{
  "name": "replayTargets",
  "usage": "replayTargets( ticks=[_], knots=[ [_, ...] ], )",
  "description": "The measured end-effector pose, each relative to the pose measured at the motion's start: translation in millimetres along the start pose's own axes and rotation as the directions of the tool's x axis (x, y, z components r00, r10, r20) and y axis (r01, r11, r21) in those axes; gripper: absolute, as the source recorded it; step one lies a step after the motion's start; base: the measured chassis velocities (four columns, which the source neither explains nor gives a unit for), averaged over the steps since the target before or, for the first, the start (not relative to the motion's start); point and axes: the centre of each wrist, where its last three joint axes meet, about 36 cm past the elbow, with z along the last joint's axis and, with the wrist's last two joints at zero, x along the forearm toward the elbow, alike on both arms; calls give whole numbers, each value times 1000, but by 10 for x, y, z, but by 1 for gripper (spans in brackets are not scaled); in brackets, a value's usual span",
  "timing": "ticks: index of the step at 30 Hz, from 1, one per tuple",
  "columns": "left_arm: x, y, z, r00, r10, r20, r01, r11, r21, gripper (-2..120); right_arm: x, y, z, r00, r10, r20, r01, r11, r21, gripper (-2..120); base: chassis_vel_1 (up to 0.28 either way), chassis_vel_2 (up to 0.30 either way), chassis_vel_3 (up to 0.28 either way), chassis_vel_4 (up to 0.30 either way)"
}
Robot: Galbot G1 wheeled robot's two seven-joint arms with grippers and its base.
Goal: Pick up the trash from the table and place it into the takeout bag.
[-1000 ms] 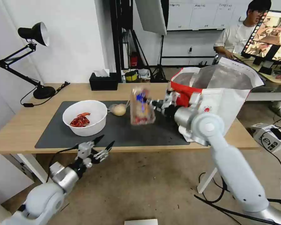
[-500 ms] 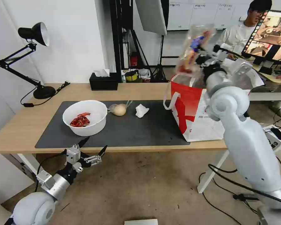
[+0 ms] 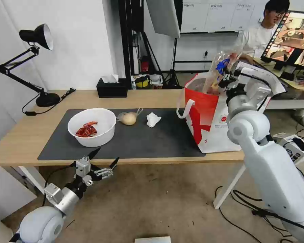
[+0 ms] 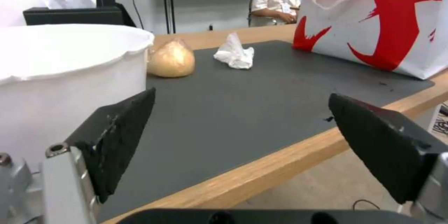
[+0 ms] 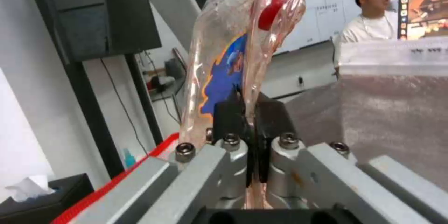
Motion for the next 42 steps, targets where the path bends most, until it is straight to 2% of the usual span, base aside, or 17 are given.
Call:
replayTargets(
  ticks=[5,8,10,12,14,17,22,25,29,32,34,35,36,37,39,40,42],
  knots=[
    [-8,-6,1,1000,4,0,-4,1000,0,100,47,-30,-9,999,2,-46,-5,999,-51,14,0,0,0,0],
    [-24,-14,18,1000,9,-4,-9,1000,2,100,78,-59,17,997,8,-77,-14,997,-79,26,0,0,0,0],
    [-28,-17,23,1000,11,-5,-11,1000,3,100,89,-63,30,996,9,-85,-16,996,-82,30,0,0,0,0],
    [-34,-20,27,1000,12,-6,-12,1000,3,100,110,-70,55,995,13,-94,-21,996,-87,41,0,0,0,0],
    [-35,-19,28,1000,12,-7,-12,1000,3,100,117,-73,66,995,14,-98,-22,996,-88,45,0,0,0,0],
    [-34,-14,29,1000,11,-10,-11,1000,2,100,138,-77,82,995,11,-104,-21,996,-90,60,0,0,0,0],
    [-31,-1,22,1000,8,-9,-8,1000,-1,100,156,-74,80,995,-4,-103,-5,996,-90,72,0,0,0,0],
    [-21,3,21,1000,4,-10,-4,1000,-1,100,188,-51,29,995,-58,-78,50,994,-100,90,0,0,0,0],
    [-16,3,18,1000,2,-9,-2,1000,0,100,211,-23,-29,993,-104,-47,99,990,-104,97,0,0,0,0],
    [-4,16,13,1000,-3,-7,3,1000,-1,100,277,15,-109,977,-211,-9,209,974,-91,100,0,0,0,0],
    [-4,16,13,1000,-3,-7,3,1000,-1,100,277,15,-109,977,-211,-9,209,974,-91,100,0,0,0,0],
    [14,40,13,1000,-10,2,10,1000,-6,100,455,60,-115,932,-363,-1,363,931,-39,100,0,0,0,0],
    [21,52,14,1000,-14,5,14,1000,-8,100,587,64,-80,897,-442,-14,442,897,5,100,0,0,0,0],
    [21,52,14,1000,-14,5,14,1000,-8,100,587,64,-80,897,-442,-14,442,897,5,100,0,0,0,0],
    [50,73,32,1000,-25,9,25,1000,-14,100,764,62,20,854,-517,-51,520,852,65,100,0,0,0,0],
    [50,73,32,1000,-25,9,25,1000,-14,100,764,62,20,854,-517,-51,520,852,65,100,0,0,0,0],
    [106,110,59,999,-36,12,36,999,-21,100,939,31,160,823,-559,-98,568,814,124,100,0,0,0,0]
  ],
)
